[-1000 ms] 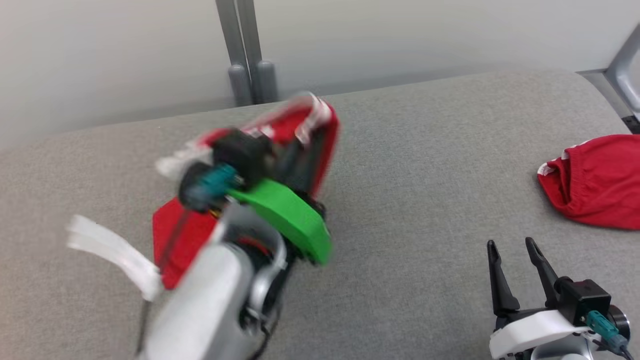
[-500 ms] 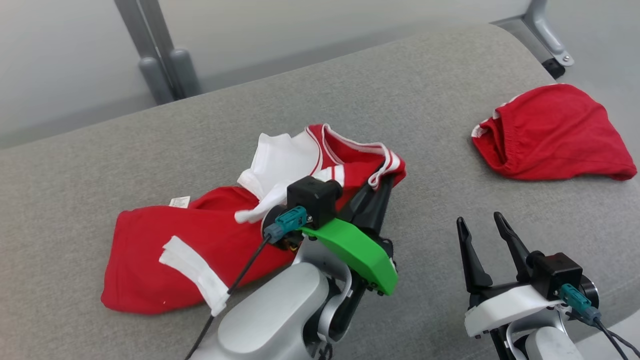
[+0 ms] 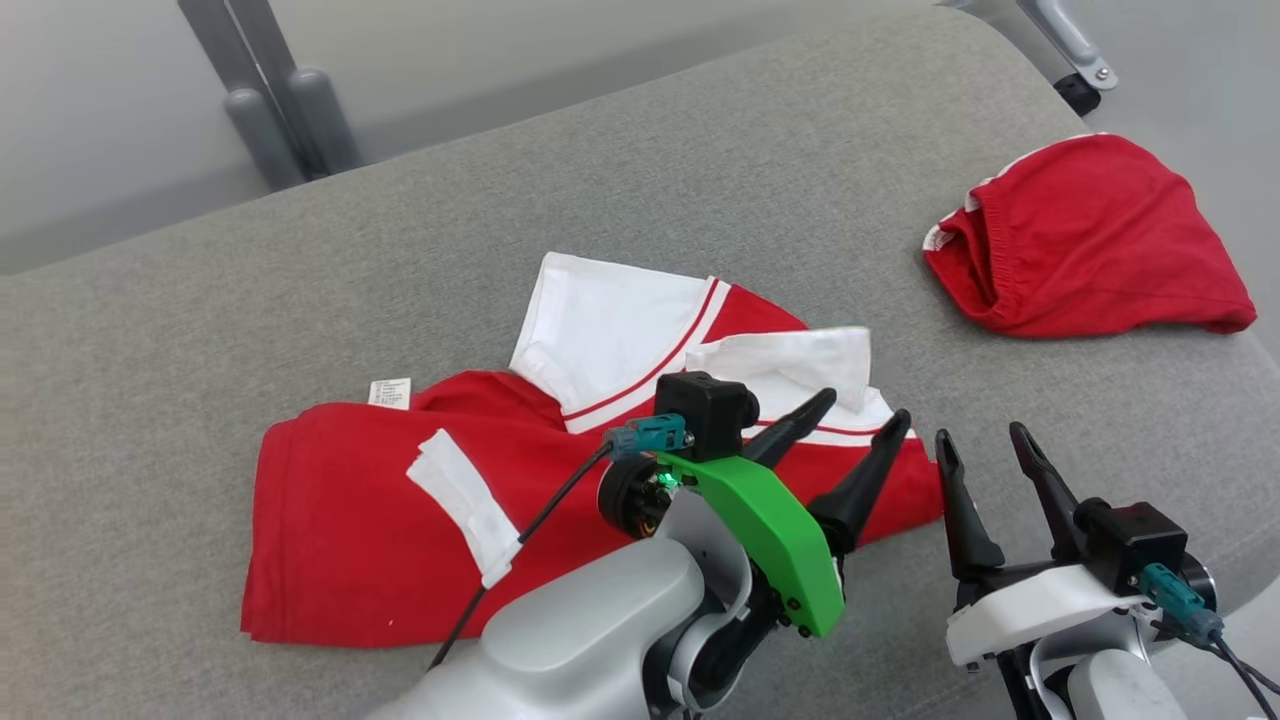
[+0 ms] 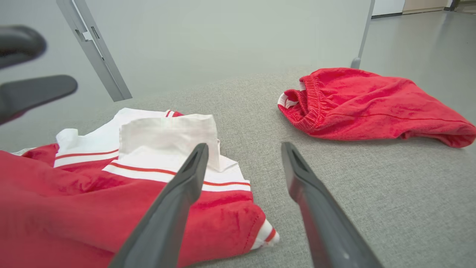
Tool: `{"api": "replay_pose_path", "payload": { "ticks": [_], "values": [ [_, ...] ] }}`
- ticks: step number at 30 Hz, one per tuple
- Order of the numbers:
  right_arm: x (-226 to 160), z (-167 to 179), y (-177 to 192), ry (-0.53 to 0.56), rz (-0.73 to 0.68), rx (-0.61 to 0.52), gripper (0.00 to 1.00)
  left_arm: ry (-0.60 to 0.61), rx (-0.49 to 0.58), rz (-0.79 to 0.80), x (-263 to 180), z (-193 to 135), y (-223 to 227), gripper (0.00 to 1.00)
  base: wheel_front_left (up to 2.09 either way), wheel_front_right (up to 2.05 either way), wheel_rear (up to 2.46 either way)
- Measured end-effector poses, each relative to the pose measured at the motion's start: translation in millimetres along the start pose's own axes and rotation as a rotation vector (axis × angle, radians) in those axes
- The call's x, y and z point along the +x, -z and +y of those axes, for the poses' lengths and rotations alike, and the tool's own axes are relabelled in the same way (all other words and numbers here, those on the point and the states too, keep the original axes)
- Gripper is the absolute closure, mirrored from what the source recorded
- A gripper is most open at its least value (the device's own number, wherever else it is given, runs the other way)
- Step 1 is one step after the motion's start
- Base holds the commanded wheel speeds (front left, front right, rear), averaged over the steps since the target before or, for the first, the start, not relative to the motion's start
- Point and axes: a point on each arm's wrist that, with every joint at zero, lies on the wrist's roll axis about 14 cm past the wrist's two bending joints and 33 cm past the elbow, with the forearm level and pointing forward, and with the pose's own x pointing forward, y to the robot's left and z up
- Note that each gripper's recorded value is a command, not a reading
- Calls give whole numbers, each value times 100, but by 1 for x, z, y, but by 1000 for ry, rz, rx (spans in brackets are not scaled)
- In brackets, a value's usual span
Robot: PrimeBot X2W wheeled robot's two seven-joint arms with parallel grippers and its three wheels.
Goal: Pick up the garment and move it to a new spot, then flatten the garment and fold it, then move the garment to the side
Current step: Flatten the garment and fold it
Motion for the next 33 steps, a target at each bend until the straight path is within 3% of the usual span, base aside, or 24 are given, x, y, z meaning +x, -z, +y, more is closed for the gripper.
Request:
{"api": "replay_pose_path", "payload": {
  "ticks": [3,11,15,18,25,33],
  "values": [
    [3,3,-2,-12,-8,-2,0,-42,45,-78,-7,14,-18,0,0,0,0],
    [0,7,-8,-32,-29,-47,0,-396,290,-366,-83,100,-103,0,0,0,0],
    [2,13,-13,-55,-45,-71,0,-561,320,-389,-133,135,-98,0,0,0,0],
    [9,24,-18,-89,-62,-76,0,-654,356,-339,-159,165,-91,0,0,0,0],
    [27,46,-11,-150,-46,-63,0,-777,202,6,-178,236,-54,0,0,0,0],
    [24,29,11,-100,26,-60,0,-834,110,259,-180,282,-34,0,0,0,0]
  ]
}}
